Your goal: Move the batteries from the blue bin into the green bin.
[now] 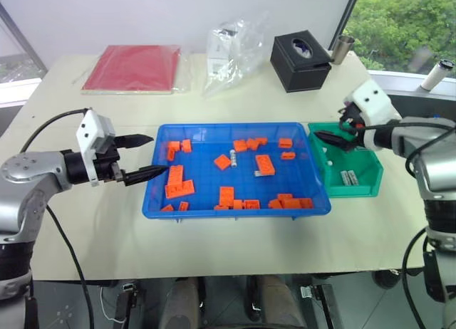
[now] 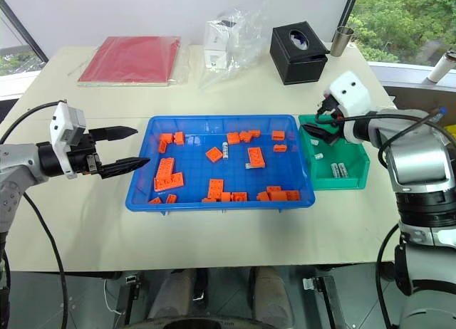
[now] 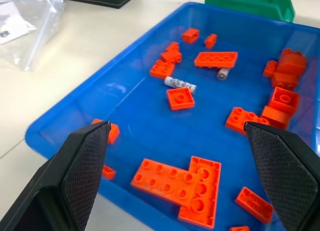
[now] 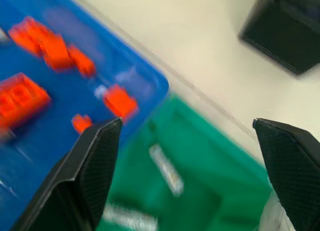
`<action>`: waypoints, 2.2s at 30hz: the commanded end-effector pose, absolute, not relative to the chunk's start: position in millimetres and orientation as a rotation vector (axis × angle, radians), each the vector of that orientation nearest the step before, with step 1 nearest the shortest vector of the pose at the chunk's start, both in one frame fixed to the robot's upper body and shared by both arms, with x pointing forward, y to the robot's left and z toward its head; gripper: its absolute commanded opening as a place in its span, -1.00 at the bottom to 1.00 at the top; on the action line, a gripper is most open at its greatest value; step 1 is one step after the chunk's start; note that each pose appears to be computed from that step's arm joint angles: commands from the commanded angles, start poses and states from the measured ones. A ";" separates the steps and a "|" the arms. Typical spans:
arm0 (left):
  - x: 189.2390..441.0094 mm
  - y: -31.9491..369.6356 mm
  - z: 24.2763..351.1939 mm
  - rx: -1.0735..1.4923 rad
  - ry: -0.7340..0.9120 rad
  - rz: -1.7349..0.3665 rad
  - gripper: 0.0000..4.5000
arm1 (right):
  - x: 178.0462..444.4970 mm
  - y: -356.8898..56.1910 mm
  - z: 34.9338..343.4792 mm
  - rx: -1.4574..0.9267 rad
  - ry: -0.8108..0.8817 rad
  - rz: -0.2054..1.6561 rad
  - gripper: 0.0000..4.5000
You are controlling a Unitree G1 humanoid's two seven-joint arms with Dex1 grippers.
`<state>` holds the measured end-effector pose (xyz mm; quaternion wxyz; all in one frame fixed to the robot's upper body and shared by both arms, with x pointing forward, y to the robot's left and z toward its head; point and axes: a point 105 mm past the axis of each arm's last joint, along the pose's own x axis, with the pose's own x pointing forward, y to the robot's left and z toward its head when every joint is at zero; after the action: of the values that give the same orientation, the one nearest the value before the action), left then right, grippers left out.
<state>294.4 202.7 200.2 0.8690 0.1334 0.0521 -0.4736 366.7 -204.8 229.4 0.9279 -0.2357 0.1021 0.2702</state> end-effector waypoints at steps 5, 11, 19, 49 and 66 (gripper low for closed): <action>288.6 191.4 207.6 0.321 0.073 -1.021 1.00 | 344.9 -93.6 188.8 -0.422 0.300 0.904 0.97; 285.5 188.9 207.9 0.322 0.077 -1.028 1.00 | 343.3 -58.2 145.7 -0.417 0.393 0.963 0.97; 282.7 191.5 212.6 0.329 0.072 -1.009 1.00 | 366.6 -57.2 119.9 -0.447 0.421 0.890 0.97; 285.4 177.2 210.1 0.314 0.069 -1.088 1.00 | 373.2 -73.6 135.8 -0.381 0.376 0.804 -0.98; 274.4 154.4 200.1 0.304 0.082 -1.244 1.00 | 318.3 -279.4 198.5 -0.338 0.439 0.262 -0.32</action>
<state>274.7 158.0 194.5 0.8090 0.1311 0.0523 -0.5707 320.4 -278.4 177.1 0.9470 -0.1413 0.2539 0.1367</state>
